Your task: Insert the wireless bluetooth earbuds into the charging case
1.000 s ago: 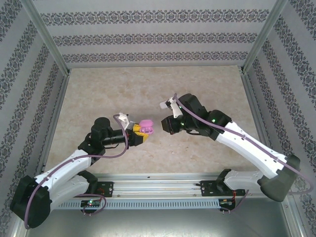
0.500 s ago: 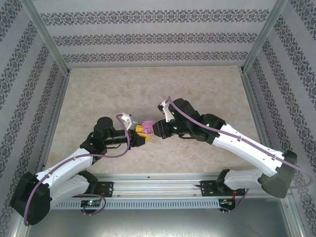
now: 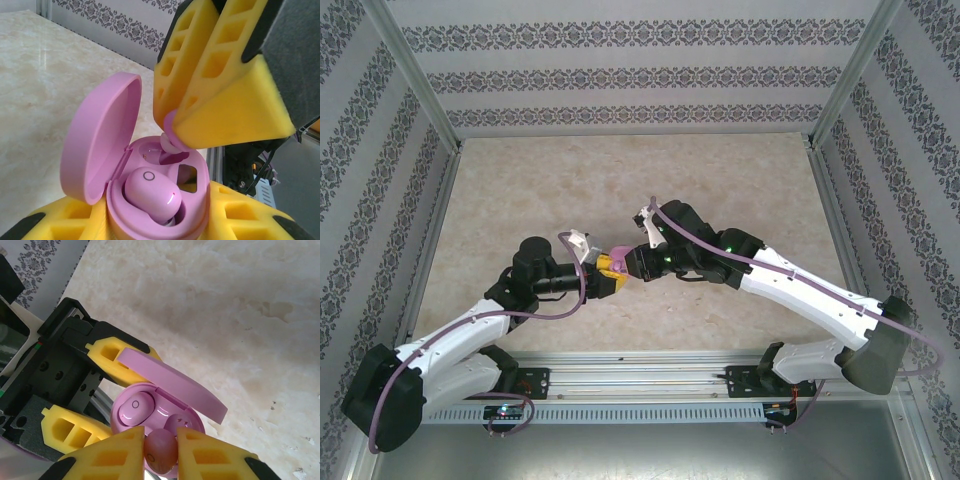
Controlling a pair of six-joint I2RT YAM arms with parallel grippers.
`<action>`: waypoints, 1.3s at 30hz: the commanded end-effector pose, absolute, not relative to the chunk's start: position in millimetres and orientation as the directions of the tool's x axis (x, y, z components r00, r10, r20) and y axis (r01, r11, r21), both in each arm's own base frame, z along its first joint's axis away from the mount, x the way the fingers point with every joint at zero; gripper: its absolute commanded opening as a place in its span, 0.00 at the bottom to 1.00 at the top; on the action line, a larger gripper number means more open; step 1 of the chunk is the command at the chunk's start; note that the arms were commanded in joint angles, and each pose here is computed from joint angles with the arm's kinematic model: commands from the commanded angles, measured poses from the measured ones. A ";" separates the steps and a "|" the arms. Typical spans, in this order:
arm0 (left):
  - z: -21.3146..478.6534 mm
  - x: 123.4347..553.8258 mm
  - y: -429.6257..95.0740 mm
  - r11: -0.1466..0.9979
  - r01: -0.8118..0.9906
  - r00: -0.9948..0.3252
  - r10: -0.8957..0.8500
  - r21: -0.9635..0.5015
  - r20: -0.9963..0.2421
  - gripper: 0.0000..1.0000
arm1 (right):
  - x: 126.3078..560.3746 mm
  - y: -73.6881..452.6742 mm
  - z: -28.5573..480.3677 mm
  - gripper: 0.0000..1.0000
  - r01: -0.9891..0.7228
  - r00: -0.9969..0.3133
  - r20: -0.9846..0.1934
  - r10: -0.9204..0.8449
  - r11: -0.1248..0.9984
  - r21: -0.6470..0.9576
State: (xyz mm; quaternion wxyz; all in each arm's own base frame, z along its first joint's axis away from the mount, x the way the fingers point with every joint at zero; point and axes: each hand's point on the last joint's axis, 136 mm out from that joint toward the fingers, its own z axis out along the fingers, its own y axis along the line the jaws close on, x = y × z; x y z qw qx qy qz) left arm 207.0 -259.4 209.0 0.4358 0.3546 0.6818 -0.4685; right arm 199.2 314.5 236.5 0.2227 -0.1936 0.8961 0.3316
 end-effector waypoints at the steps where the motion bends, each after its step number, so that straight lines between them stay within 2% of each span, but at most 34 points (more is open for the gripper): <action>1: 233.5 206.6 -265.0 0.273 0.918 -0.307 0.030 -0.287 -0.951 0.23 | 196.2 313.6 229.0 0.20 -0.493 -0.830 -0.516 -0.212 0.714 0.498; 14: 234.4 207.0 -265.8 0.270 0.917 -0.310 0.021 -0.293 -0.951 0.23 | 194.1 316.8 226.2 0.21 -0.474 -0.850 -0.481 -0.213 0.709 0.523; 22: 235.6 207.3 -266.2 0.268 0.919 -0.306 0.021 -0.290 -0.952 0.23 | 192.2 308.6 218.7 0.31 -0.466 -0.857 -0.458 -0.236 0.736 0.491; 31: 236.5 205.0 -265.6 0.265 0.920 -0.305 0.019 -0.289 -0.952 0.23 | 196.8 311.3 231.3 0.42 -0.475 -0.848 -0.478 -0.231 0.732 0.488; 39: 234.9 204.0 -265.6 0.267 0.919 -0.308 0.025 -0.291 -0.951 0.23 | 195.9 300.5 267.6 0.43 -0.496 -0.813 -0.553 -0.183 0.715 0.492</action>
